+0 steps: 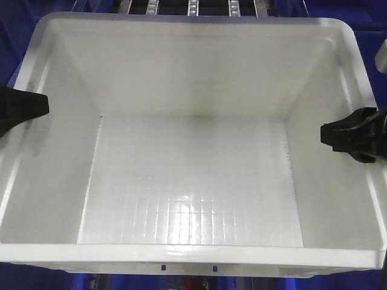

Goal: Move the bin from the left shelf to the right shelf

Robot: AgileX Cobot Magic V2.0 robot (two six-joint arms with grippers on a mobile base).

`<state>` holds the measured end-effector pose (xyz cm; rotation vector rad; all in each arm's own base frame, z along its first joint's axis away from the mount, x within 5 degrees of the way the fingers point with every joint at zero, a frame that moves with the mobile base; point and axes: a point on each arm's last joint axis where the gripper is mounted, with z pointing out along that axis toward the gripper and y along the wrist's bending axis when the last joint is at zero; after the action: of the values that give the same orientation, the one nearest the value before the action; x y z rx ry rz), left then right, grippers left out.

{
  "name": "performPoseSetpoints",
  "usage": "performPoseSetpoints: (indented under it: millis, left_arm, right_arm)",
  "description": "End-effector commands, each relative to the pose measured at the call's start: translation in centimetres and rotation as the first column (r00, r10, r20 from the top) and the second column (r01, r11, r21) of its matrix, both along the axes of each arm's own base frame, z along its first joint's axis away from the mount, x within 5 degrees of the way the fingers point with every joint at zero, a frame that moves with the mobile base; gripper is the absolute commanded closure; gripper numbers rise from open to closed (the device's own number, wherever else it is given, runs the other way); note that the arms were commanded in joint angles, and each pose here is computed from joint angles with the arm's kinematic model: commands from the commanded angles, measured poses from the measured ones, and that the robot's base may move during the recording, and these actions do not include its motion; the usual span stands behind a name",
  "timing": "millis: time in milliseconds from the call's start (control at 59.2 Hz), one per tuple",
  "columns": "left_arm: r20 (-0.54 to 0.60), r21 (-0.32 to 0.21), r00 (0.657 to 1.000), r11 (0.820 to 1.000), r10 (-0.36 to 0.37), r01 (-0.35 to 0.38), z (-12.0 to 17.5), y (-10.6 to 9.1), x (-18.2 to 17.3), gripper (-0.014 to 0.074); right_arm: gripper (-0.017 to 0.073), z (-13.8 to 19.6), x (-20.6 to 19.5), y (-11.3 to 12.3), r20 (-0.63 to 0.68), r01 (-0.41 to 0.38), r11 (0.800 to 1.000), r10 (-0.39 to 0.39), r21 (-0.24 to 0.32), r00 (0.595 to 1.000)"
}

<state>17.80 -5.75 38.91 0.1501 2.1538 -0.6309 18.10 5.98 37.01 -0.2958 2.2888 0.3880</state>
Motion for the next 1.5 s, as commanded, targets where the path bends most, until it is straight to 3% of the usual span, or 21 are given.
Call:
performPoseSetpoints:
  millis: [0,1486]
  left_arm:
    - [0.096,-0.169,0.995,0.985,-0.015,0.031,2.64,-0.91,-0.59,0.0600]
    - [0.097,-0.169,0.995,0.985,-0.015,0.031,2.66,-0.91,-0.61,0.0600]
  right_arm:
    - [0.0564,2.67,0.00,0.89,0.135,-0.011,0.985,-0.012,0.170,0.991]
    - [0.0564,2.67,0.00,0.89,0.135,-0.011,0.985,-0.012,0.170,0.991]
